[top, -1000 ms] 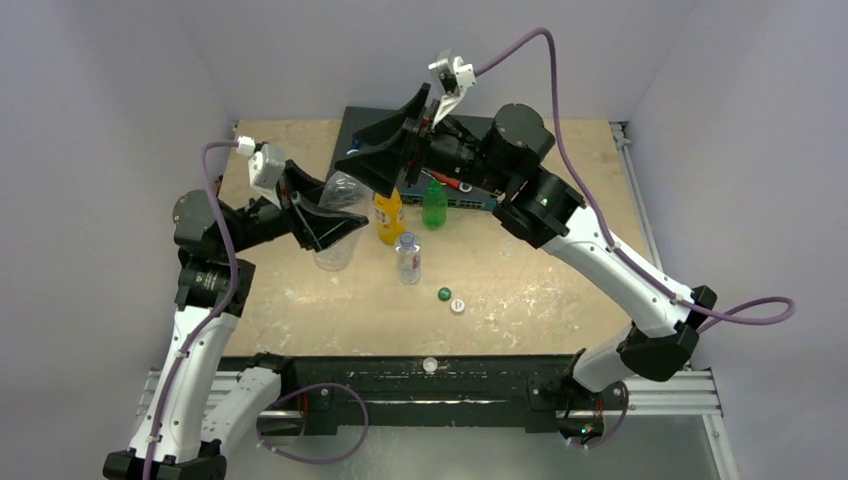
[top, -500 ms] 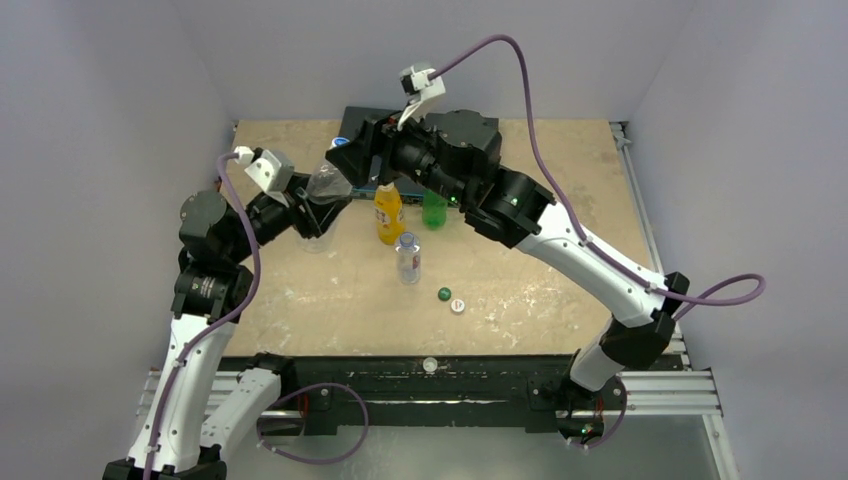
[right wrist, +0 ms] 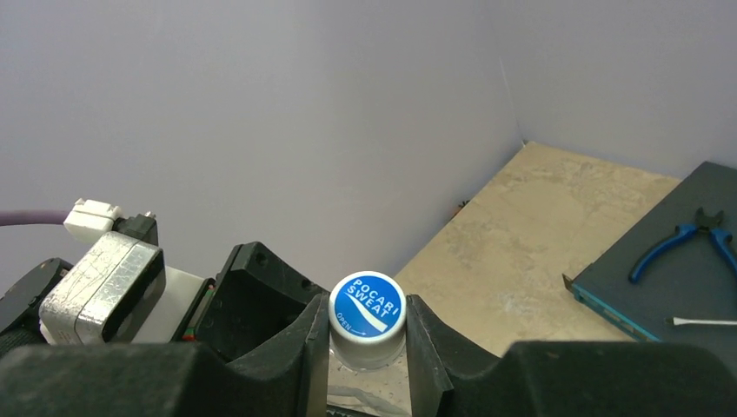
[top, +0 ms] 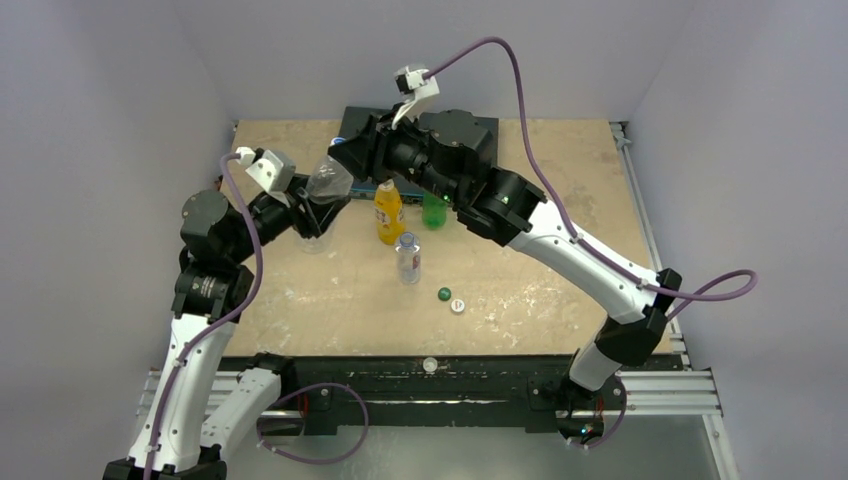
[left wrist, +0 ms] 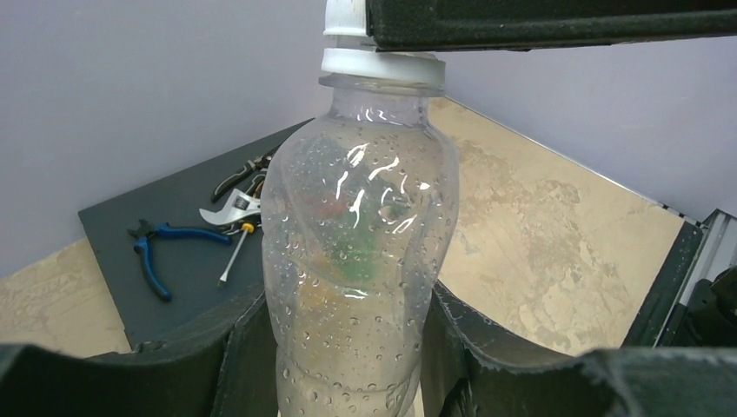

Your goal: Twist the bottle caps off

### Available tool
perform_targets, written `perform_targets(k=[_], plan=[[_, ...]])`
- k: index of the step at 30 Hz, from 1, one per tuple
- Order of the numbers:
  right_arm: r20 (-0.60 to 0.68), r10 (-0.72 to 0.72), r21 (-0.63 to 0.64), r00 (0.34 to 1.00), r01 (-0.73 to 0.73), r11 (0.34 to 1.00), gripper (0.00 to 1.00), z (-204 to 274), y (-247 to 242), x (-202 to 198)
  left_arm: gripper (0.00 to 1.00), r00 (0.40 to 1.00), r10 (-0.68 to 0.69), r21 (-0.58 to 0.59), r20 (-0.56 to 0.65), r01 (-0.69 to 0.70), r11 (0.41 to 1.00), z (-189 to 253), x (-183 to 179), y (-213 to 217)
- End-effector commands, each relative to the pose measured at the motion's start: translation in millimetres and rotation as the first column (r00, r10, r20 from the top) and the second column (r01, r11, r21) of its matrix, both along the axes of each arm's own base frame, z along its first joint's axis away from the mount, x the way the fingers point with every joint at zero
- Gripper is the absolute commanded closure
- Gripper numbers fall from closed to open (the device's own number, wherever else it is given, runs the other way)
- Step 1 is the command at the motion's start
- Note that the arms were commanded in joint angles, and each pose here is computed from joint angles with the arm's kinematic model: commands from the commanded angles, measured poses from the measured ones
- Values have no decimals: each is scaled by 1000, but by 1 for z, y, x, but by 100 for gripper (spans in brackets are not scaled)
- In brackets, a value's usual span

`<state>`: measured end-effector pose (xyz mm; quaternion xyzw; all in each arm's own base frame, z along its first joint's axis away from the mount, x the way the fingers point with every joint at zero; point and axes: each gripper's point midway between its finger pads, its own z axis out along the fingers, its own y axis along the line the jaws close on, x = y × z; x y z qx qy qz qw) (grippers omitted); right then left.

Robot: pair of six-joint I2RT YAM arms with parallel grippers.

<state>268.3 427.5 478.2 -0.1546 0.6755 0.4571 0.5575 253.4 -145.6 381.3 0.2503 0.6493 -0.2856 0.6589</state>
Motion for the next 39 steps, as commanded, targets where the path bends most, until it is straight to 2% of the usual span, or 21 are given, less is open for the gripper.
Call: perform_targets(k=[1,7,11,14,18,22,28,32,33,34,35,36,39], plan=[[42,-8,94,999,4,996,79,35,-3,0,100,1000,0,1,28,0,1000,3,0,0],[56,41,99,998,-46,994,82,40,-5,-12,100,998,-56,-25,19,56,998,10,-9,-7],[106,60,92,993,-70,993,81,52,-14,-20,100,987,-159,-82,2,159,984,22,-24,-20],[169,139,99,976,-158,982,81,60,-16,-39,100,964,-265,-133,9,264,955,37,-43,-31],[297,289,128,910,-338,932,81,68,-23,-80,100,908,-419,-172,24,417,893,53,-71,-44],[417,380,141,826,-472,870,82,79,-36,-115,100,867,-498,-161,-14,490,857,50,-85,-48],[476,465,140,746,-586,798,76,84,-35,-138,100,819,-574,-180,-33,560,809,48,-104,-51],[452,441,151,775,-554,818,66,81,-30,-129,100,805,-591,-119,-42,584,803,38,-106,-51],[430,369,168,824,-475,864,59,81,-32,-112,100,816,-573,-111,-70,565,818,31,-103,-50],[410,293,188,864,-395,900,46,80,-35,-99,100,831,-552,-98,-68,546,832,30,-100,-48],[375,222,231,900,-323,918,32,79,-40,-87,100,852,-520,-94,-61,514,853,30,-93,-47],[337,159,265,928,-256,930,22,78,-44,-76,100,882,-468,-98,-52,462,881,31,-84,-44],[240,55,254,969,-117,960,11,70,-46,-53,100,950,-311,-102,0,309,945,38,-60,-33]])
